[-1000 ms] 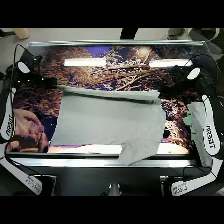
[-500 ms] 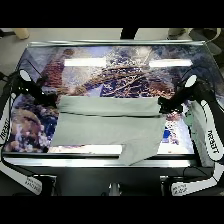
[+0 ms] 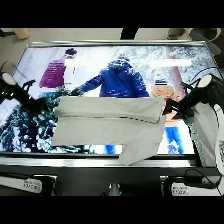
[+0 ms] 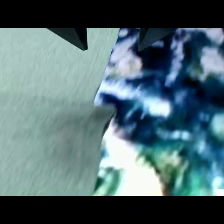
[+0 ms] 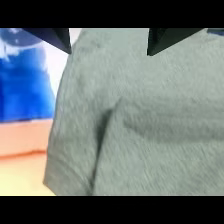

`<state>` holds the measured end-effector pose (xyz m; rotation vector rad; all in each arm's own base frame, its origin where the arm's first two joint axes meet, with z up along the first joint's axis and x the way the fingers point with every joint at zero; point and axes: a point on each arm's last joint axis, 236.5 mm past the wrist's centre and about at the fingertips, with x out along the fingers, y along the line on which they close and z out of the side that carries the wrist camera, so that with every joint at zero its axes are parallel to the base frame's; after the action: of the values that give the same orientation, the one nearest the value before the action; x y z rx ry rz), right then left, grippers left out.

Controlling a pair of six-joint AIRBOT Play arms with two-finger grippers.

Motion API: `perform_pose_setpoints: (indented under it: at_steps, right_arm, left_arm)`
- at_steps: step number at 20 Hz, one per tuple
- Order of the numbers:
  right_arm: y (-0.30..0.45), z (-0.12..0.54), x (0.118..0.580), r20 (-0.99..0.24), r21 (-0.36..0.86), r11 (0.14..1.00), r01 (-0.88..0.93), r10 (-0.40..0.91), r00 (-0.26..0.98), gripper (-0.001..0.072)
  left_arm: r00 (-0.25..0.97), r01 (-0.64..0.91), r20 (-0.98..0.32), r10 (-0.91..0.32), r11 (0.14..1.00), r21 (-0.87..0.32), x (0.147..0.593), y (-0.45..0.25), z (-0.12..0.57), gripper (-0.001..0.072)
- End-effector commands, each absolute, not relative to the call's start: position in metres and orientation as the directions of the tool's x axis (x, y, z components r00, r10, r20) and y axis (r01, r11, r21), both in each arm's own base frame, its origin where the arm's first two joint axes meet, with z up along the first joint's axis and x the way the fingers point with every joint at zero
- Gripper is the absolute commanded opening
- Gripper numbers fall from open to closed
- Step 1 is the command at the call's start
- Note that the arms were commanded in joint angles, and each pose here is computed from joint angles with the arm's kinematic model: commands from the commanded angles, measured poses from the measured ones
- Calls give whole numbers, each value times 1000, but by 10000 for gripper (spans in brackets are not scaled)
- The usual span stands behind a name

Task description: Fold the shirts.

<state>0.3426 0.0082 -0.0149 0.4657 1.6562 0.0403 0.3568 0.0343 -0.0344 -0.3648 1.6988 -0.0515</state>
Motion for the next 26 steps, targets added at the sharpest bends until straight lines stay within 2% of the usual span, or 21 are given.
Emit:
perform_pose_setpoints:
  at_steps: [1, 3, 5, 10, 13, 16, 17, 19, 21, 26]
  right_arm:
    - [0, -20, 296, -955, 256, 915, 311, 289, -64, 490]
    - [14, -34, 274, -943, 289, 904, 316, 325, -68, 488]
    - [19, -42, 259, -935, 293, 901, 321, 340, -100, 487]
    - [19, -42, 258, -934, 297, 902, 314, 343, -102, 487]
    - [19, -42, 257, -933, 300, 910, 288, 343, -110, 492]
    - [25, -46, 236, -918, 310, 914, 262, 360, -168, 510]
    - [27, -50, 226, -915, 309, 913, 266, 362, -179, 511]
    - [36, -60, 206, -905, 327, 904, 277, 383, -182, 536]
    - [51, -73, 188, -889, 369, 883, 290, 426, -166, 537]
    - [81, -109, 179, -849, 456, 798, 394, 523, -77, 530]
  left_arm:
    - [-125, -300, -951, -283, 924, -236, 282, 35, -66, 543]
    - [-153, -303, -942, -298, 922, -242, 233, 23, -96, 552]
    - [-133, -292, -945, -298, 923, -250, 217, 17, -105, 552]
    - [-81, -326, -927, -367, 888, -324, 228, -1, -104, 542]
    - [-94, -341, -919, -382, 880, -331, 225, -4, -108, 533]
    - [-80, -377, -901, -426, 850, -368, 228, -15, -115, 530]
    - [-71, -383, -901, -428, 846, -371, 230, -15, -117, 466]
    - [-65, -383, -903, -424, 846, -369, 231, -14, -118, 185]
    - [-65, -378, -903, -424, 848, -371, 232, -14, -118, 27]
    - [-69, -369, -901, -428, 850, -376, 230, -15, -116, 26]
